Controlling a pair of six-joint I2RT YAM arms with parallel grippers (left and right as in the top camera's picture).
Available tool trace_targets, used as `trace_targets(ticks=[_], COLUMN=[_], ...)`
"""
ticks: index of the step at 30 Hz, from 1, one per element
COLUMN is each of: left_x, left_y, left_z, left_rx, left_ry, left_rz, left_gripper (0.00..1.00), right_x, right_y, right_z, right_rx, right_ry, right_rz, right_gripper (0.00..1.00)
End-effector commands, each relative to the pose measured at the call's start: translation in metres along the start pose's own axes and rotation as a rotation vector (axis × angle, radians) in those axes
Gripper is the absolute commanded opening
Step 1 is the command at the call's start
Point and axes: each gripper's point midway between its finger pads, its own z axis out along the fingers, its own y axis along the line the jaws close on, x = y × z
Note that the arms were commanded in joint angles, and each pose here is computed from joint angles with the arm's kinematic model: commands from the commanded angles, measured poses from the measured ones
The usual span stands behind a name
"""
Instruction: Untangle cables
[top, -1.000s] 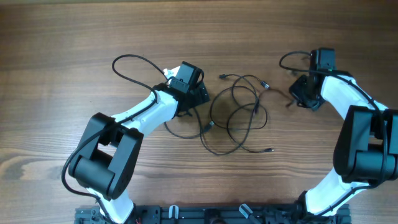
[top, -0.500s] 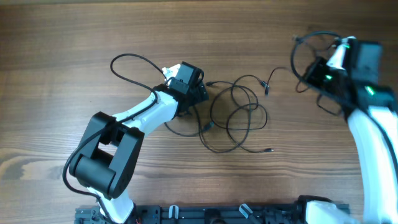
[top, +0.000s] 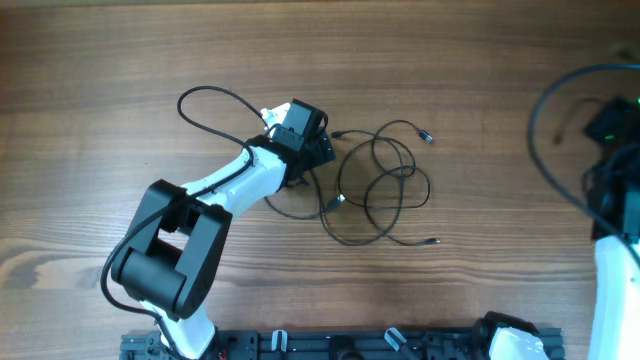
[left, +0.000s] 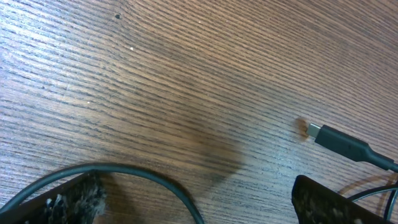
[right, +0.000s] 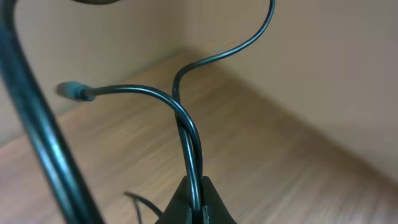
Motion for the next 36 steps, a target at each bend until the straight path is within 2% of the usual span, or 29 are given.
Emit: trace_targets(ticks=[1, 4, 8, 16, 21, 26, 27, 28, 29, 31, 32, 33, 34, 36], left_x=[0.025, 0.025, 0.025, 0.019, 0.018, 0.019, 0.019, 0.017, 0.016, 0.015, 0.015, 0.015, 0.015, 0.015], left_y=[0.028, 0.028, 0.027, 0.02, 0.009, -0.002, -0.006, -0.009, -0.012, -0.012, -0.012, -0.012, -0.012, -0.012], left_z=[0.02, 0.02, 0.02, 0.021, 0.021, 0.021, 0.02, 0.02, 0.02, 0.02, 0.02, 0.02, 0.02, 0.02], left_rx=[-0.082, -0.082, -0.082, -0.052, 0.002, 0.055, 0.074, 0.09, 0.102, 0.104, 0.104, 0.103, 0.104, 0.104], left_ry=[0.077, 0.077, 0.077, 0.054, 0.061, 0.075, 0.076, 0.073, 0.067, 0.065, 0.065, 0.065, 0.065, 0.065], left_rz=[-0.012, -0.012, -0.012, -0.017, -0.022, -0.025, -0.026, -0.027, -0.027, -0.027, -0.027, -0.027, -0.027, -0.027], left_gripper=[1.0, 1.0, 1.0, 1.0, 1.0, 1.0, 1.0, 1.0, 1.0, 1.0, 0.99, 1.0, 1.0, 1.0], right_x=[0.001, 0.016, 0.057, 0.188, 0.249, 0.253, 0.248, 0.241, 0.23, 0.211, 0.198, 0.181, 0.166, 0.14], right_y=[-0.054, -0.088, -0.121, -0.154, -0.159, -0.174, -0.177, -0.179, -0.181, -0.184, -0.184, -0.185, -0.184, -0.176], right_z=[0.04, 0.079, 0.134, 0.214, 0.227, 0.218, 0.214, 0.211, 0.205, 0.196, 0.19, 0.184, 0.178, 0.166], right_rx=[0.18, 0.231, 0.257, 0.305, 0.322, 0.356, 0.36, 0.364, 0.367, 0.371, 0.373, 0.372, 0.368, 0.327], right_ry=[0.022, 0.078, 0.196, 0.512, 0.651, 0.683, 0.682, 0.679, 0.67, 0.647, 0.628, 0.592, 0.555, 0.495], right_rz=[0.021, 0.069, 0.11, 0.017, 0.037, 0.082, 0.087, 0.092, 0.096, 0.102, 0.105, 0.109, 0.113, 0.125], right_gripper=[0.04, 0.04, 0.04, 0.04, 0.04, 0.06, 0.17, 0.35, 0.44, 0.43, 0.51, 0.8, 1.0, 1.0])
